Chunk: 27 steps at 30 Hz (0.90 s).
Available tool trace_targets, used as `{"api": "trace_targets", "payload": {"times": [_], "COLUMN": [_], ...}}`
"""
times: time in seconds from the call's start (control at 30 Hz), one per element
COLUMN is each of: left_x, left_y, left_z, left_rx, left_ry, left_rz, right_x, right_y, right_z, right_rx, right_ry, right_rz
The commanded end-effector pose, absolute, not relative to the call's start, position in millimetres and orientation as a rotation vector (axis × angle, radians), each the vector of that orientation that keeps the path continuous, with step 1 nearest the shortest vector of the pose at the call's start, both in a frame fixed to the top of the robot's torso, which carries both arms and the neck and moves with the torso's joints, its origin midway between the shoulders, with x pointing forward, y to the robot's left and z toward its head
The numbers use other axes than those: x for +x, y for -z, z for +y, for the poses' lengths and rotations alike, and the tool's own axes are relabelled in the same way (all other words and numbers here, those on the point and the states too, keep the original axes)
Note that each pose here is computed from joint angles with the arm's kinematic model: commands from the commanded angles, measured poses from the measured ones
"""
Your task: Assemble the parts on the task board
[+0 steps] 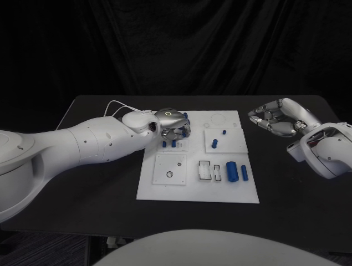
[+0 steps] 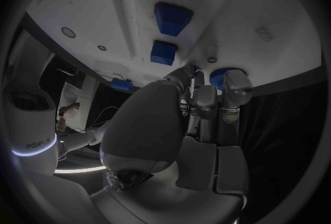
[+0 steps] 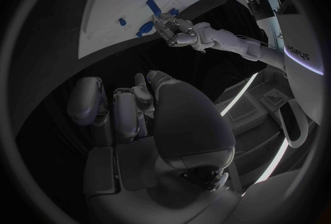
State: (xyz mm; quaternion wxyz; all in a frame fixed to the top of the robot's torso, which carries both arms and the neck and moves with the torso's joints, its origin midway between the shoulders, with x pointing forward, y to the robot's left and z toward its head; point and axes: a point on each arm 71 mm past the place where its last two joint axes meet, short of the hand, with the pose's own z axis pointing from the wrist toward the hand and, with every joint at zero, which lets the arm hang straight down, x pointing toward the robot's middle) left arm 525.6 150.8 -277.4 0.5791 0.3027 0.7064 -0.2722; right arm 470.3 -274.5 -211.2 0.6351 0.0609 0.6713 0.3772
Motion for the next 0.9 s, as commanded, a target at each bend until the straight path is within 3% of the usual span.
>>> {"api": "trace_targets", "payload": {"times": [0.03,0.2,0.6,0.9], "left_x": [523.9,519.9,515.9,509.6], "left_y": [274.8,270.1,230.9,233.4], "left_z": [152.8,159.5,185.6,208.6], "left_rx": [0.694,0.682,0.665,0.644], "left_ry": [0.637,0.643,0.635,0.592], "left_rz": [1.600,1.578,1.526,1.602], "right_x": [470,470,470,470], "right_y": [213,214,214,215], "right_z": [-275,-275,-277,-277], "right_rx": [0.143,0.144,0.151,0.153], "right_ry": [-0.856,-0.854,-0.846,-0.844], "right_rz": [1.548,1.549,1.555,1.561]}}
